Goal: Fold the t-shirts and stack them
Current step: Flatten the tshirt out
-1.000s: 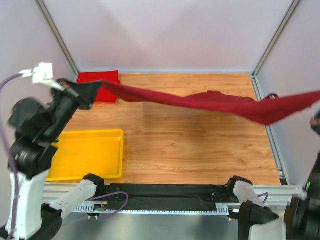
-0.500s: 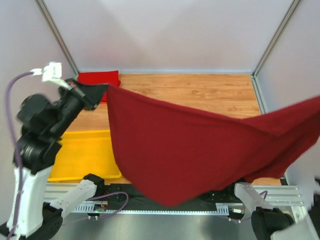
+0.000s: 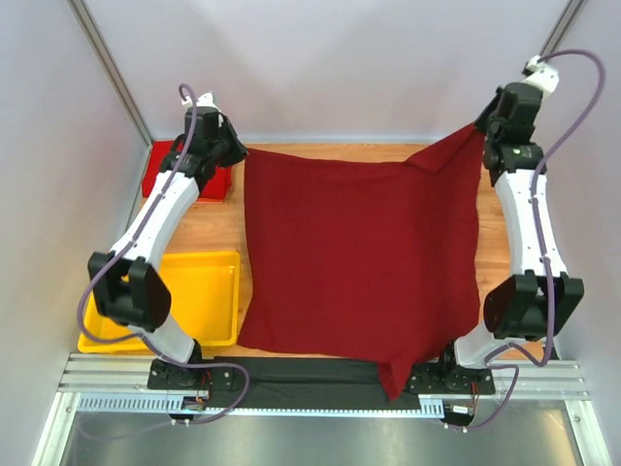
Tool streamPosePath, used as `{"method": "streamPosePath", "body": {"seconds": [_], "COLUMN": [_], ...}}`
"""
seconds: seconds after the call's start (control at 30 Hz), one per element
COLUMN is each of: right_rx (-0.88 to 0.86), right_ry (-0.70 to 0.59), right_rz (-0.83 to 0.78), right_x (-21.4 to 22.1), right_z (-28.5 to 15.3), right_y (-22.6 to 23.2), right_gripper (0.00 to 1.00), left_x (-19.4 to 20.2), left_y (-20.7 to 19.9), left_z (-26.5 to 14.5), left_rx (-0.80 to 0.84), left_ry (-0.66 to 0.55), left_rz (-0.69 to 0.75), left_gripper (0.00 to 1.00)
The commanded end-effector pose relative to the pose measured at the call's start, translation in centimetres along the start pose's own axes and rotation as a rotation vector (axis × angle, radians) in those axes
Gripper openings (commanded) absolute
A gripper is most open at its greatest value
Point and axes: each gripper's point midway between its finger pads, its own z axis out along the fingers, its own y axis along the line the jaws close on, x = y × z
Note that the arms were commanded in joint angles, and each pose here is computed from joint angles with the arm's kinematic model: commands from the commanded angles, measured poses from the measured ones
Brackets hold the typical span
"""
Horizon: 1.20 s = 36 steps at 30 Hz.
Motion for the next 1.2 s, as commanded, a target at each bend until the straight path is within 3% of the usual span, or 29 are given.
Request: {"method": "streamPosePath", "body": {"seconds": [0.0, 0.13, 0.2, 0.43, 0.73, 0.97, 1.17], "right_rx": [-0.146, -0.202, -0.230, -0.283, -0.124, 0.015, 0.044], "right_ry": [-0.204, -0.073, 0.002, 0.088, 0.196, 0.310, 0.419], "right_rz": [0.080, 0.091, 0.091, 0.077, 0.091, 0.097, 0.108], "right_x": [-3.9, 3.8, 7.4, 11.2, 14.0, 13.4, 14.9], "right_z": [1.0, 6.6, 9.2, 12.9, 11.9, 8.5, 6.0], "right_y": [2.8, 3.7, 4.3, 5.7, 1.6, -3.4, -5.0], "right_gripper": [0.00, 0.00, 0.00, 0.00, 0.00, 0.00, 0.00], "left_x": [-2.3, 0.3, 0.2, 1.2, 1.4, 3.0, 4.9], "left_y": [-0.4, 2.0, 2.2, 3.6, 5.7, 7.5, 7.7], "left_z": [3.6, 10.5, 11.8, 15.4, 15.8, 14.2, 13.5], "left_rx": [0.070, 0.055, 0.074, 0.062, 0.026, -0.047, -0.026], "left_ry": [-0.088, 0.001, 0.017, 0.036, 0.080, 0.155, 0.219], "left_rz": [0.042, 0.078, 0.073, 0.101, 0.101, 0.138, 0.145], "left_gripper": [0.00, 0.00, 0.00, 0.00, 0.00, 0.00, 0.00]}}
